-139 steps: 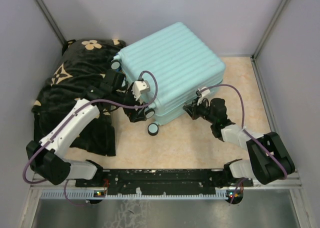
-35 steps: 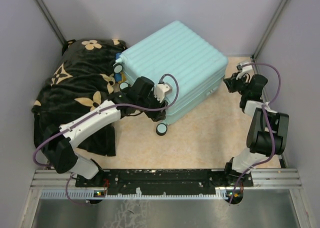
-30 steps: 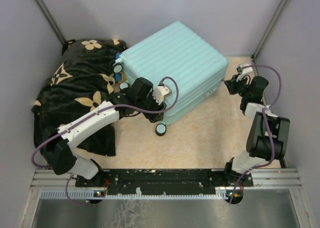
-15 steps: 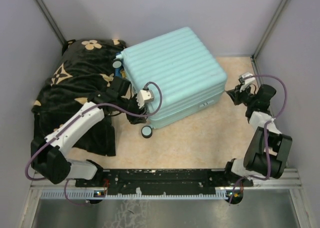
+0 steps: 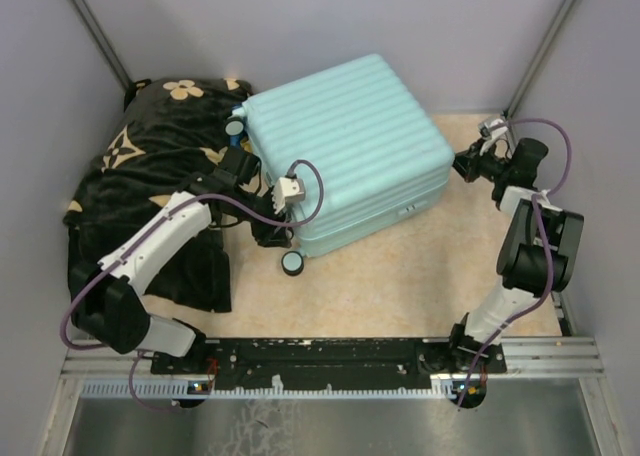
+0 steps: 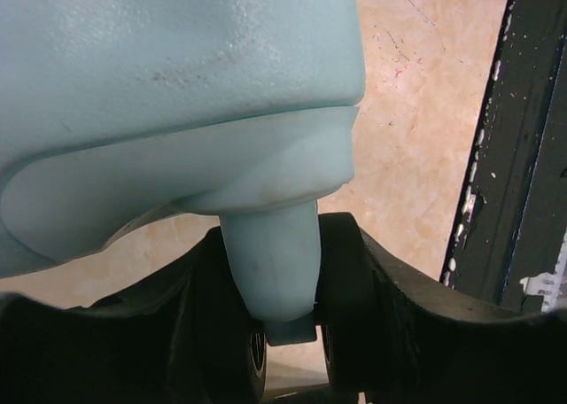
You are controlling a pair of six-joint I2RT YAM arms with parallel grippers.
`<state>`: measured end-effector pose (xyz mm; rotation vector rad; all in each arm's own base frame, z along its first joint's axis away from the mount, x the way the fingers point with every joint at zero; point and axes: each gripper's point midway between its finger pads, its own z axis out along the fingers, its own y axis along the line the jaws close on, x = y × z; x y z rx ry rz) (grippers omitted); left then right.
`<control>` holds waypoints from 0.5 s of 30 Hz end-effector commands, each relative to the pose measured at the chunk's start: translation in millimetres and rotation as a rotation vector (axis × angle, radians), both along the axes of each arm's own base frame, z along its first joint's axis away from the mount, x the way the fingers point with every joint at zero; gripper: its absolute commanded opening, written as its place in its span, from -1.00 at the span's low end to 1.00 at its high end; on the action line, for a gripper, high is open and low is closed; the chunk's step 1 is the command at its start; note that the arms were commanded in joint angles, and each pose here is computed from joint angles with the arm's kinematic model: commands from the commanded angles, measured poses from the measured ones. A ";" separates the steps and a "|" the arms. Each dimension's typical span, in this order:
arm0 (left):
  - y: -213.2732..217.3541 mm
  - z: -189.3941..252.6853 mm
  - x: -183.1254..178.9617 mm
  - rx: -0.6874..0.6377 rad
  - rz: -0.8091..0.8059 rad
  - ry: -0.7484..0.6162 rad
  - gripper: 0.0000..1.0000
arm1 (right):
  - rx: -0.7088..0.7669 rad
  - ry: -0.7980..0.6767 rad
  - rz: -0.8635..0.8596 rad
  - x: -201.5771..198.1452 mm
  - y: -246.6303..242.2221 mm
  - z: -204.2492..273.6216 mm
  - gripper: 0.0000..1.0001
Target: Pack the luggage
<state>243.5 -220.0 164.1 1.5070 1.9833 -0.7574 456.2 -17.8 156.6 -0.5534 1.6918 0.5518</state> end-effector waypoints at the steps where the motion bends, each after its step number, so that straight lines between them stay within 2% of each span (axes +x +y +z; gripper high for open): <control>1: 36.9 -43.4 -7.5 0.173 -0.069 0.040 -1.00 | -0.061 -0.219 -0.057 53.2 -1.9 47.4 -1.00; 7: 35.4 -38.1 9.3 0.153 -0.035 0.020 -1.00 | -0.002 -0.167 0.044 67.5 36.0 31.4 -1.00; 9: 27.9 -18.3 29.0 0.098 0.054 0.004 -0.92 | 0.034 -0.129 0.055 62.2 42.4 25.4 -1.00; 10: 20.5 0.2 38.7 0.017 0.103 0.014 -0.62 | 0.051 -0.108 0.064 56.6 46.5 21.7 -1.00; 11: 15.0 19.7 45.9 -0.063 0.129 0.023 -0.21 | 0.060 -0.093 0.072 50.3 49.6 18.9 -1.00; 12: 11.0 38.1 52.3 -0.128 0.150 0.025 0.06 | 0.067 -0.080 0.085 42.7 53.5 15.5 -1.00; 13: 8.0 53.0 55.9 -0.178 0.168 0.032 0.30 | 0.069 -0.072 0.095 36.0 57.1 12.8 -1.00; 15: 6.6 76.2 59.8 -0.249 0.202 0.039 0.60 | 0.072 -0.059 0.113 24.4 63.3 9.4 -1.00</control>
